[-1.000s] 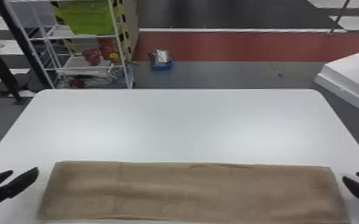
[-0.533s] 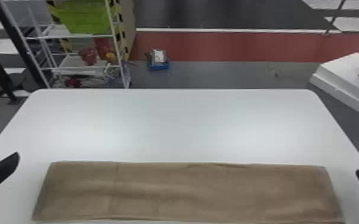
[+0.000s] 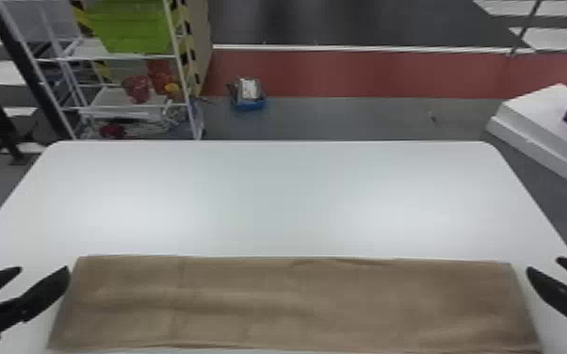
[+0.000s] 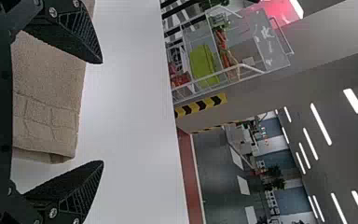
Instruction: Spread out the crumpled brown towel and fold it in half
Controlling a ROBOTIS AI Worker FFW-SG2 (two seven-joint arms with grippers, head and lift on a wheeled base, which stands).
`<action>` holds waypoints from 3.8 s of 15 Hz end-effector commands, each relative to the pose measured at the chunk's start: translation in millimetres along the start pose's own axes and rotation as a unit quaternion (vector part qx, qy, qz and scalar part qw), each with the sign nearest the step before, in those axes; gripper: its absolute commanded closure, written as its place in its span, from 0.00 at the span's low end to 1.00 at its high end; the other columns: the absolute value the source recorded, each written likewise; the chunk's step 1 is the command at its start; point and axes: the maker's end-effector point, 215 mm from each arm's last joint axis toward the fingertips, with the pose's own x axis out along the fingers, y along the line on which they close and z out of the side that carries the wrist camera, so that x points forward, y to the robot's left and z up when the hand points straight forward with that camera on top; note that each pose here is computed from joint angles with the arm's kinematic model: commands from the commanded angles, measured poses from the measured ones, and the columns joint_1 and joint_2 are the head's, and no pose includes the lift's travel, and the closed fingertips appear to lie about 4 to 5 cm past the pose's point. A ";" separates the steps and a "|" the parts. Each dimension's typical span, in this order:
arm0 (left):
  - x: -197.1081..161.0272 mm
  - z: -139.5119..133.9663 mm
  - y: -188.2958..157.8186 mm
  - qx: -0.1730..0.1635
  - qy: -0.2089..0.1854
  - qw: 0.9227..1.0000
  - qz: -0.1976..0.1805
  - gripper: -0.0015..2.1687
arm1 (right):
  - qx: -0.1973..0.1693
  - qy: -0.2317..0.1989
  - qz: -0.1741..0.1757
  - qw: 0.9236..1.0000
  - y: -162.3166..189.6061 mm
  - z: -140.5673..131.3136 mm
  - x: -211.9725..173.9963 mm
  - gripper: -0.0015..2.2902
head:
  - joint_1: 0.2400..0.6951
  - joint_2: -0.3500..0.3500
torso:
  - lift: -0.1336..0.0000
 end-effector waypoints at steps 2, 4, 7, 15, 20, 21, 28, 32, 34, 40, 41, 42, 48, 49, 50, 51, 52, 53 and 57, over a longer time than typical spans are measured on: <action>7.5 -31.2 4.2 -0.018 0.029 0.999 0.002 0.04 | -0.003 0.044 -0.007 0.999 -0.1 -14.3 7.4 0.06 | 1.00 0.53 | 0.07; 14.4 -47.3 5.5 -0.030 0.041 0.999 0.005 0.04 | -0.017 0.089 -0.014 0.996 -3.2 -22.7 10.0 0.06 | 1.00 0.53 | 0.07; 17.0 -54.8 7.7 -0.032 0.044 0.998 0.008 0.04 | -0.033 0.117 -0.026 0.992 -10.3 -23.8 2.6 0.06 | 1.00 0.53 | 0.07; 15.6 -58.9 5.2 -0.017 0.044 0.999 0.007 0.04 | -0.037 0.137 -0.045 0.989 -27.8 -29.7 -13.3 0.08 | 1.00 0.47 | 0.07; 15.2 -58.7 2.2 -0.021 0.041 0.999 -0.002 0.04 | -0.026 0.137 -0.061 0.988 -37.7 -31.1 -24.3 0.07 | 1.00 0.43 | 0.07; 15.0 -63.9 4.0 -0.028 0.043 0.999 -0.002 0.04 | -0.025 0.137 -0.064 0.988 -40.4 -32.2 -26.6 0.07 | 1.00 0.43 | 0.07; 8.5 -62.5 4.6 -0.028 0.036 0.999 -0.007 0.04 | -0.019 0.139 -0.066 0.988 -42.9 -31.1 -25.6 0.07 | 1.00 0.41 | 0.07; 9.9 -61.1 -0.7 -0.023 0.036 0.999 -0.013 0.10 | -0.020 0.146 -0.063 0.987 -42.2 -34.3 -29.4 0.08 | 1.00 0.41 | 0.07; 10.1 -61.4 -1.7 -0.025 0.036 0.999 -0.015 0.10 | -0.015 0.147 -0.062 0.987 -41.3 -36.2 -29.6 0.08 | 1.00 0.40 | 0.07; 11.8 -59.9 -4.2 -0.024 0.034 0.999 -0.018 0.09 | -0.011 0.149 -0.065 0.987 -42.0 -35.8 -30.7 0.08 | 1.00 0.40 | 0.07; 12.6 -60.0 -4.8 -0.024 0.034 0.999 -0.019 0.09 | -0.011 0.149 -0.065 0.987 -42.0 -35.8 -30.7 0.08 | 1.00 0.39 | 0.07; 13.4 -59.1 -5.8 -0.025 0.033 0.999 -0.020 0.09 | -0.012 0.149 -0.065 0.987 -42.2 -35.9 -30.9 0.08 | 1.00 0.39 | 0.07; 13.9 -60.4 -4.1 -0.023 0.034 0.999 -0.018 0.09 | -0.016 0.148 -0.064 0.987 -44.0 -37.0 -29.1 0.08 | 1.00 0.39 | 0.07; 13.5 -60.3 -3.7 -0.023 0.033 0.999 -0.018 0.09 | -0.016 0.148 -0.063 0.987 -43.8 -37.9 -28.5 0.08 | 1.00 0.39 | 0.07; 13.8 -59.5 -3.4 -0.023 0.033 0.999 -0.018 0.09 | -0.018 0.148 -0.063 0.987 -44.1 -38.1 -28.4 0.08 | 1.00 0.39 | 0.07; 13.7 -59.9 -3.7 -0.022 0.034 0.999 -0.017 0.09 | -0.018 0.148 -0.063 0.987 -45.6 -39.0 -29.1 0.08 | 1.00 0.39 | 0.07; 13.6 -61.0 -2.9 -0.022 0.035 0.999 -0.016 0.09 | -0.020 0.148 -0.063 0.987 -46.4 -39.5 -29.2 0.08 | 1.00 0.39 | 0.07; 13.6 -61.0 -2.5 -0.022 0.035 0.999 -0.015 0.09 | -0.020 0.149 -0.065 0.986 -47.4 -39.9 -29.7 0.08 | 1.00 0.39 | 0.07; 13.6 -60.7 -2.9 -0.022 0.037 0.999 -0.014 0.09 | -0.019 0.150 -0.067 0.986 -48.9 -40.9 -30.5 0.08 | 1.00 0.39 | 0.07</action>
